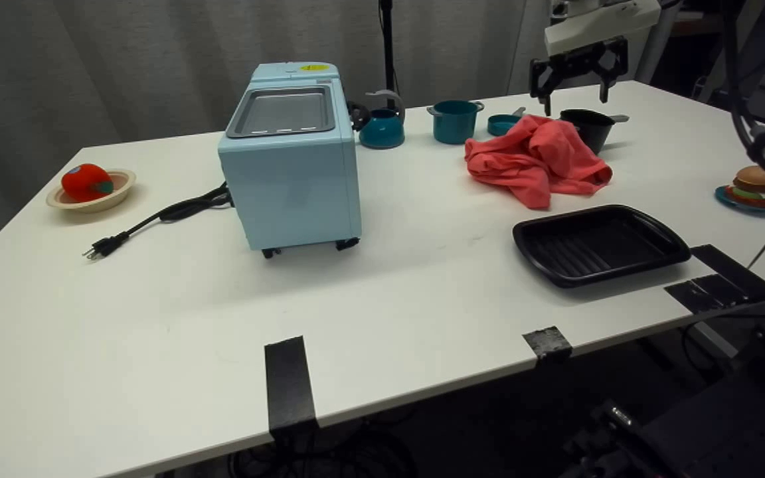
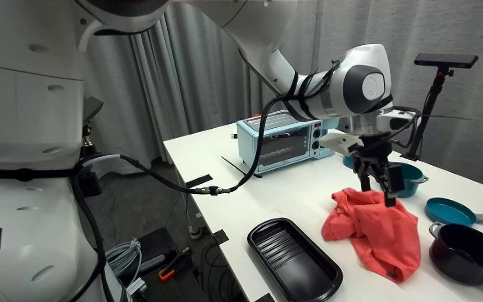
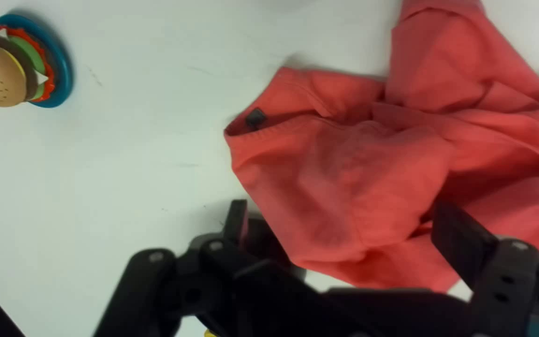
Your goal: Unfold the orange sweatshirt
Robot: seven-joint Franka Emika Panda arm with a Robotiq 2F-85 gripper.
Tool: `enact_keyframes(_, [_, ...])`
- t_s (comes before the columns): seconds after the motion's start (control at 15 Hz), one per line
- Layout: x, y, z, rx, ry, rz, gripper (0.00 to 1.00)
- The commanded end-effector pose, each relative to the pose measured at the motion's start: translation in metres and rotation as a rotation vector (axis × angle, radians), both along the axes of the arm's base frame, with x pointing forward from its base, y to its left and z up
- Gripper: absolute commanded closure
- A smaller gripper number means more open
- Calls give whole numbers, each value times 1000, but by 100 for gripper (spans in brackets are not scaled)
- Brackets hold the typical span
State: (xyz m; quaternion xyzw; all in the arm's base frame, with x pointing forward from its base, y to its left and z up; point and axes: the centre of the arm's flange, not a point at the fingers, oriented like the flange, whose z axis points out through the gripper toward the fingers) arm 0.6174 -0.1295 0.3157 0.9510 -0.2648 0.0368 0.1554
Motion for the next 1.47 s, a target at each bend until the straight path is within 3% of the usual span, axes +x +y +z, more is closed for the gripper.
enact_keyframes(0.0, [24,15,7,130,-49,15,0])
enact_keyframes(0.27, [43,37,-7,232,-79,34,0])
enact_keyframes(0.73, [80,35,-53,204,-57,40,6])
enact_keyframes(1.07, [99,18,-73,201,-40,28,51])
enact_keyframes(1.4, [95,14,-53,181,-77,30,89])
